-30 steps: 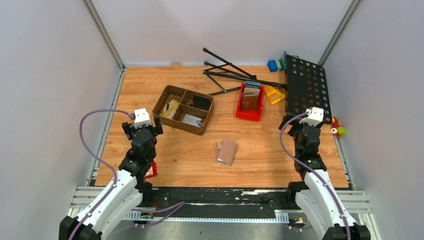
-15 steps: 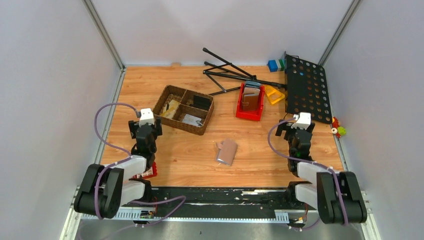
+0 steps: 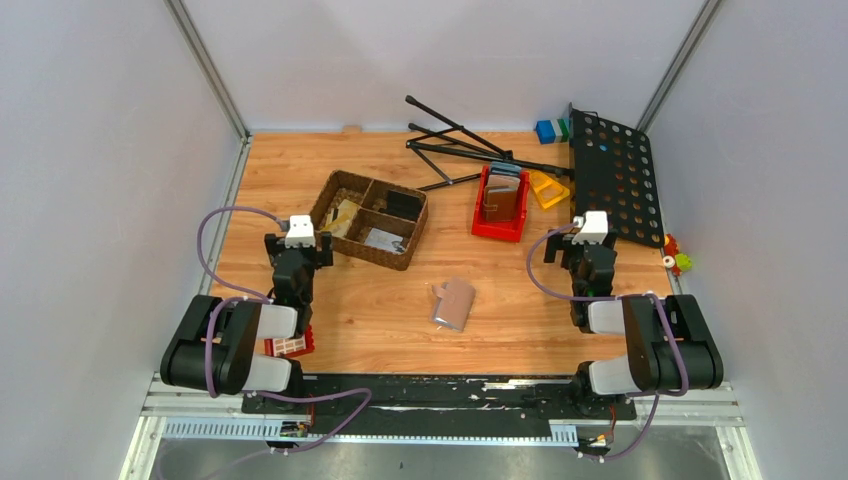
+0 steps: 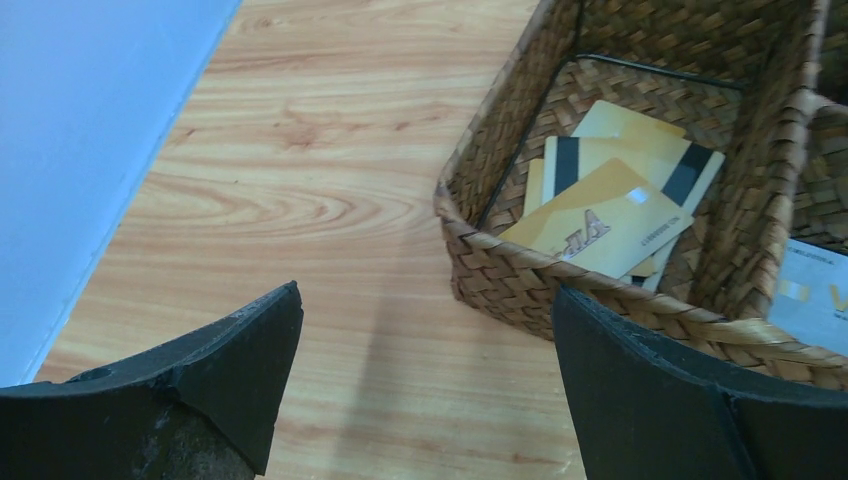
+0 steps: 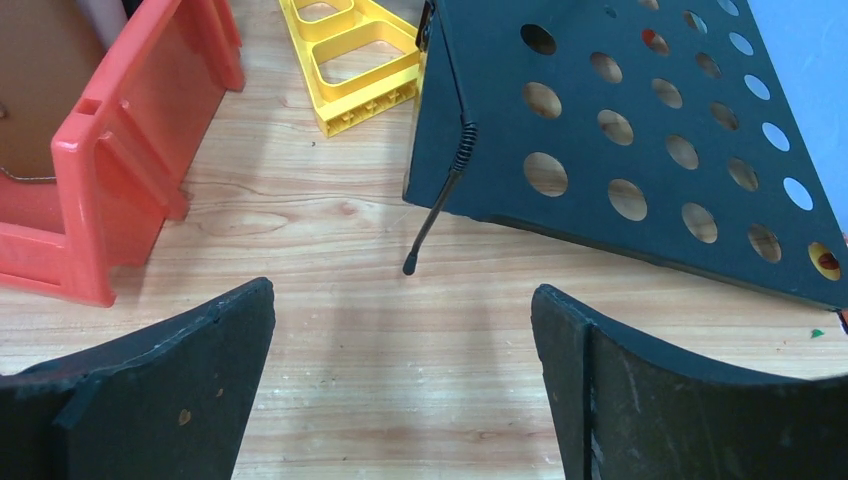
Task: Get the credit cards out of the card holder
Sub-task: Reset both arms
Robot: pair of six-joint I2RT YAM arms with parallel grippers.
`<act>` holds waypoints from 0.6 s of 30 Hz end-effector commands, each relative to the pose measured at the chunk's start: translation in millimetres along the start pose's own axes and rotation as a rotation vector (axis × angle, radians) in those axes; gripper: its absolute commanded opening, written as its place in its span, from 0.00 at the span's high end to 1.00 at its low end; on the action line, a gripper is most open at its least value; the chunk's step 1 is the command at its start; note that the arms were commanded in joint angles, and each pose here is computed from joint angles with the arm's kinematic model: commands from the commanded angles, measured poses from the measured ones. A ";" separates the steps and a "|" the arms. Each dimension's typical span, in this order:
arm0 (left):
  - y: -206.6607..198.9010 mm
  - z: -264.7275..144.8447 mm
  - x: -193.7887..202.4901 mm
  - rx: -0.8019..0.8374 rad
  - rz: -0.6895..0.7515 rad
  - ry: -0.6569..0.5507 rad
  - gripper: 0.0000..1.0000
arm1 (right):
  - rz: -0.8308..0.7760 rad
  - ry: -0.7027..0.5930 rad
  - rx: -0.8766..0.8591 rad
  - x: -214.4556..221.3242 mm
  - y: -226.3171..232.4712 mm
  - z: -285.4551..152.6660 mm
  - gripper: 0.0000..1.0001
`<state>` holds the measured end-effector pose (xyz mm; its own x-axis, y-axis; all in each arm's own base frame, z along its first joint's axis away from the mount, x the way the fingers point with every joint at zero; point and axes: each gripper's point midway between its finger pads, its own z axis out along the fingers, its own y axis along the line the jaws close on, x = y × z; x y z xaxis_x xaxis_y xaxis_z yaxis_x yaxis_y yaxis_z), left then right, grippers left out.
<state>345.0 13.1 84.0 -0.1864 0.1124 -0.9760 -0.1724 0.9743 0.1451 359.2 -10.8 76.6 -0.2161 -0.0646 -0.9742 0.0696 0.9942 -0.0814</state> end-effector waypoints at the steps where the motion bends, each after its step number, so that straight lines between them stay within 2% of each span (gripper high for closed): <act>1: -9.9 1.2 -23.3 0.071 0.022 -0.093 0.00 | -0.012 -0.074 -0.005 -24.2 2.2 4.2 0.00; 18: -10.8 5.3 -22.7 0.075 0.024 -0.080 0.00 | -0.016 -0.071 -0.005 -23.9 2.1 4.4 0.00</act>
<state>347.8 2.0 86.5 -0.1696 0.1426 -0.9751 -0.0994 0.9820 0.1609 359.2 -8.7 76.8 -0.2165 -0.0808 -0.9729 0.0596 0.9936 -0.0958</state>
